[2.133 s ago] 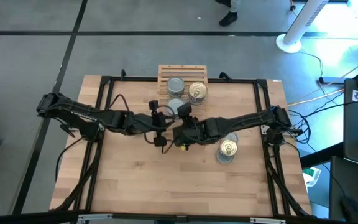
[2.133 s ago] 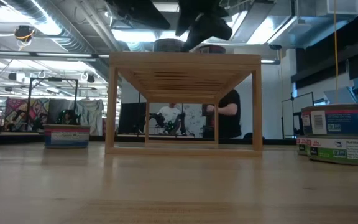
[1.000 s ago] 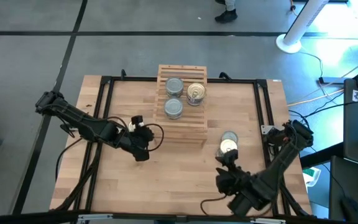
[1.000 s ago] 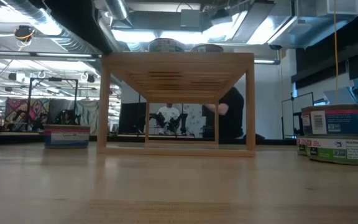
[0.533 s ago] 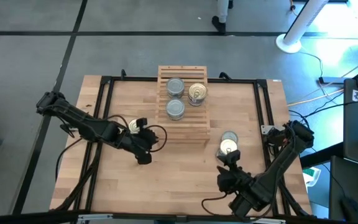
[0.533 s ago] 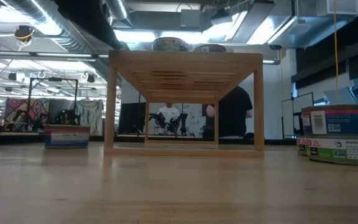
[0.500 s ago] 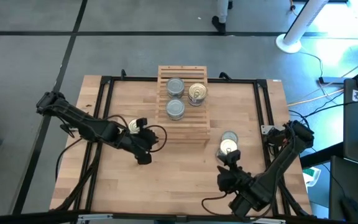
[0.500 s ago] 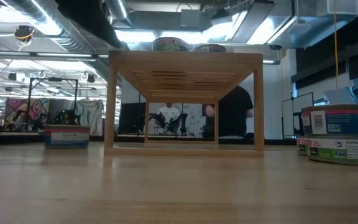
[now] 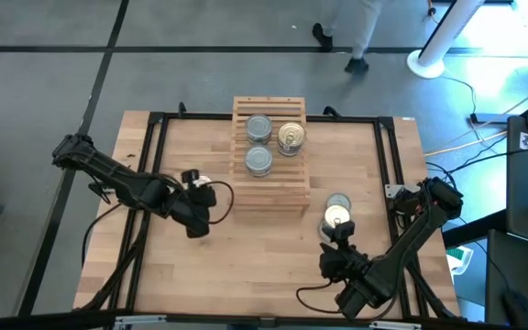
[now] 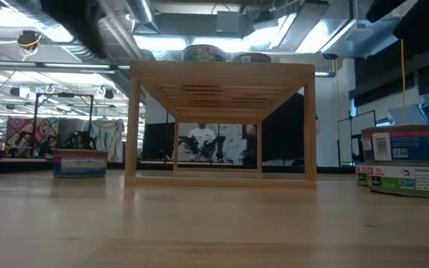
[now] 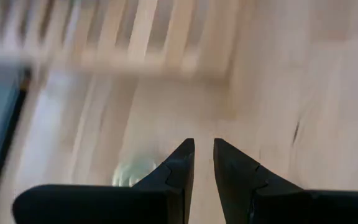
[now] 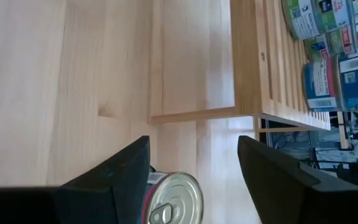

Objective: Stack canned seafood by type on shelf
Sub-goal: Stack the blue tuna can on top of the blue tuna can on the shelf

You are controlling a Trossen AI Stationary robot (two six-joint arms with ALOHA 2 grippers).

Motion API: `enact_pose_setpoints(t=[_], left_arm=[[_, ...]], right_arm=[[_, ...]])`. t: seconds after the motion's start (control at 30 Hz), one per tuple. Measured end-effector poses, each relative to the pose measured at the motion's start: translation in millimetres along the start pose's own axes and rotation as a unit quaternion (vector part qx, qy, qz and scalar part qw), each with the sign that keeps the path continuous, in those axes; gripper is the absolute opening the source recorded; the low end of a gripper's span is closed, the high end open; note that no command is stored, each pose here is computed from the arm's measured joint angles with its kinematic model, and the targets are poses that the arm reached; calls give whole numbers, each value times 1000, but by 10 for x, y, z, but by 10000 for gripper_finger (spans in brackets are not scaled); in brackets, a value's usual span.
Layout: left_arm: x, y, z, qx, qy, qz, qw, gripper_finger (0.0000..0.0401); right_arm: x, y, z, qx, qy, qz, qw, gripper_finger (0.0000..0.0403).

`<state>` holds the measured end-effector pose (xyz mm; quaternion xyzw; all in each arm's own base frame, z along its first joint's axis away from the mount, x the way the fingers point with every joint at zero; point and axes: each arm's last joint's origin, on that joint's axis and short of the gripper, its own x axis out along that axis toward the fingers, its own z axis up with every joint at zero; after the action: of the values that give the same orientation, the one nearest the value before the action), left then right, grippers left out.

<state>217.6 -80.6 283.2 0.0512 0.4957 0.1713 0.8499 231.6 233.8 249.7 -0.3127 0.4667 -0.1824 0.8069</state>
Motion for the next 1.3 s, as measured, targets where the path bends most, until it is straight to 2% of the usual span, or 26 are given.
enact_pose_setpoints(t=[0.1, 0.2, 0.37, 0.5, 0.63, 0.77, 1.3], left_arm=[[66, 53, -138, -49, 58, 23, 997, 66], [163, 76, -250, -69, 88, 43, 993, 93], [385, 110, -445, -47, 126, 67, 989, 151], [547, 121, -607, -1, 147, 75, 986, 174], [707, 84, -733, 43, 141, 62, 987, 171], [822, 54, -814, 63, 127, 50, 989, 160], [997, 58, -964, 50, 108, 55, 991, 115]], right_arm=[[21, 20, -15, -1, 0, 0, 1000, 241], [38, 30, -33, -5, 3, -2, 1000, 241], [44, 37, -36, -7, 2, -2, 1000, 241], [44, 38, -35, -7, 3, -1, 1000, 241], [44, 39, -35, -6, 2, 0, 1000, 241], [44, 48, -25, -3, -1, 3, 1000, 241], [43, 82, 24, -3, -25, 10, 1000, 241]])
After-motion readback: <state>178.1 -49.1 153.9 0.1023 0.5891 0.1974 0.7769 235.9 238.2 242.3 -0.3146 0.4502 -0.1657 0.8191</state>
